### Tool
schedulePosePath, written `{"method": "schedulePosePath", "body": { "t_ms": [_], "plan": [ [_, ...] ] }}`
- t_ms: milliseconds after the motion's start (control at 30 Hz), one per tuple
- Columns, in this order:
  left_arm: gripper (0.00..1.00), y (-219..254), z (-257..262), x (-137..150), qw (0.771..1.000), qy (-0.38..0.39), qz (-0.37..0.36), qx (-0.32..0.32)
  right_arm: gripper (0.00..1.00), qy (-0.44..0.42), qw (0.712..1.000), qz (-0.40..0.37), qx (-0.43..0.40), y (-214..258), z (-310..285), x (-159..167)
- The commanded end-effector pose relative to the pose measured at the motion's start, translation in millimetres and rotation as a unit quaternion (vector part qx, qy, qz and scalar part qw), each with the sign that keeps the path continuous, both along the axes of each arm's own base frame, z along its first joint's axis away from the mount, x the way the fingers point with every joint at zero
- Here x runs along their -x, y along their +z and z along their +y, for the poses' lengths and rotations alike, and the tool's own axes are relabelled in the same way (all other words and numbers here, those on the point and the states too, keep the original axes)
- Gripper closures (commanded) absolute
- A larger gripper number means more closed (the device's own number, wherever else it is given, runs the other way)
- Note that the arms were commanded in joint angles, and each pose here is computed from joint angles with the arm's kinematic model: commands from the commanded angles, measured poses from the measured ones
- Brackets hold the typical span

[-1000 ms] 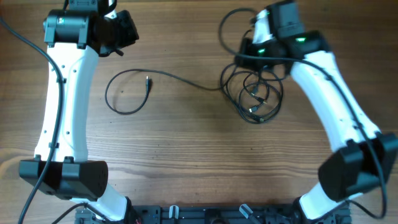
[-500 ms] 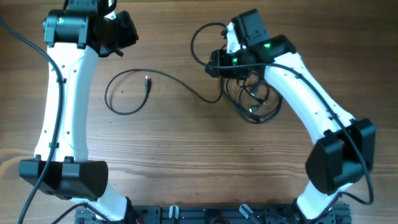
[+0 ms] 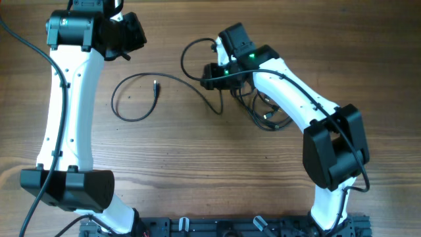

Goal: Untangle cables

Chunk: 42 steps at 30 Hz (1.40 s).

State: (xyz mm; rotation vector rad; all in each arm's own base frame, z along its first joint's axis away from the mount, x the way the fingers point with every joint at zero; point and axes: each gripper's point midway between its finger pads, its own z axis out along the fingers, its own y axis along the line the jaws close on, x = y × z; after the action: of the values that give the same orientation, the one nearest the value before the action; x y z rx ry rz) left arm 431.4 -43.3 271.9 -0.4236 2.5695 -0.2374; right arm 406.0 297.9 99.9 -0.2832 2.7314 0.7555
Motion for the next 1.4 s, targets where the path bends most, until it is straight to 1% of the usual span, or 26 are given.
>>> {"method": "schedulePosePath", "body": {
  "t_ms": [0, 133, 267, 300, 367, 467, 633, 733, 767, 867, 933, 1133, 1200, 1367],
  "plan": [
    [0.75, 15, 5, 1, 1.0, 0.009, -0.022, -0.004, 0.46, 0.011, 0.999, -0.014, -0.031, 9, 30, 2],
    [0.75, 19, 14, -3, 0.999, 0.02, -0.032, -0.003, 0.48, 0.027, 0.998, -0.026, -0.046, 7, 53, 5],
    [0.75, 19, 33, -1, 0.998, 0.058, -0.027, 0.011, 0.48, 0.037, 0.998, -0.033, -0.035, 0, 66, 11],
    [0.76, 17, 37, 1, 0.998, 0.063, -0.021, 0.01, 0.48, 0.033, 0.998, -0.036, -0.026, -3, 65, 11],
    [0.78, 9, 46, 8, 0.997, 0.074, 0.002, 0.007, 0.48, -0.005, 0.999, -0.033, -0.005, -8, 55, 4],
    [0.81, -5, 57, 20, 0.995, 0.09, 0.043, 0.006, 0.48, -0.043, 0.999, -0.015, -0.007, -9, 41, -4],
    [0.8, -43, 78, 35, 0.985, 0.128, 0.112, 0.012, 0.48, -0.06, 0.998, 0.009, -0.021, -10, 21, -14],
    [0.76, -73, 88, 43, 0.979, 0.142, 0.15, 0.004, 0.48, -0.056, 0.998, 0.009, -0.017, -11, 19, -13],
    [0.73, -84, 97, 45, 0.975, 0.152, 0.159, -0.01, 0.48, -0.054, 0.998, 0.009, -0.016, -11, 21, -12],
    [0.68, -106, 125, 47, 0.968, 0.181, 0.164, -0.055, 0.48, -0.052, 0.998, 0.008, -0.017, -11, 23, -11],
    [0.65, -121, 138, 46, 0.967, 0.182, 0.16, -0.072, 0.48, -0.054, 0.998, 0.006, -0.015, -11, 22, -12],
    [0.63, -163, 165, 52, 0.963, 0.197, 0.168, -0.073, 0.48, -0.051, 0.999, 0.006, -0.014, -12, 23, -11],
    [0.62, -177, 175, 55, 0.961, 0.201, 0.174, -0.074, 0.46, -0.043, 0.999, 0.001, -0.012, -12, 24, -10],
    [0.63, -206, 178, 50, 0.967, 0.153, 0.191, -0.071, 0.44, -0.026, 1.0, -0.008, -0.013, -11, 32, -6]
  ]
}}
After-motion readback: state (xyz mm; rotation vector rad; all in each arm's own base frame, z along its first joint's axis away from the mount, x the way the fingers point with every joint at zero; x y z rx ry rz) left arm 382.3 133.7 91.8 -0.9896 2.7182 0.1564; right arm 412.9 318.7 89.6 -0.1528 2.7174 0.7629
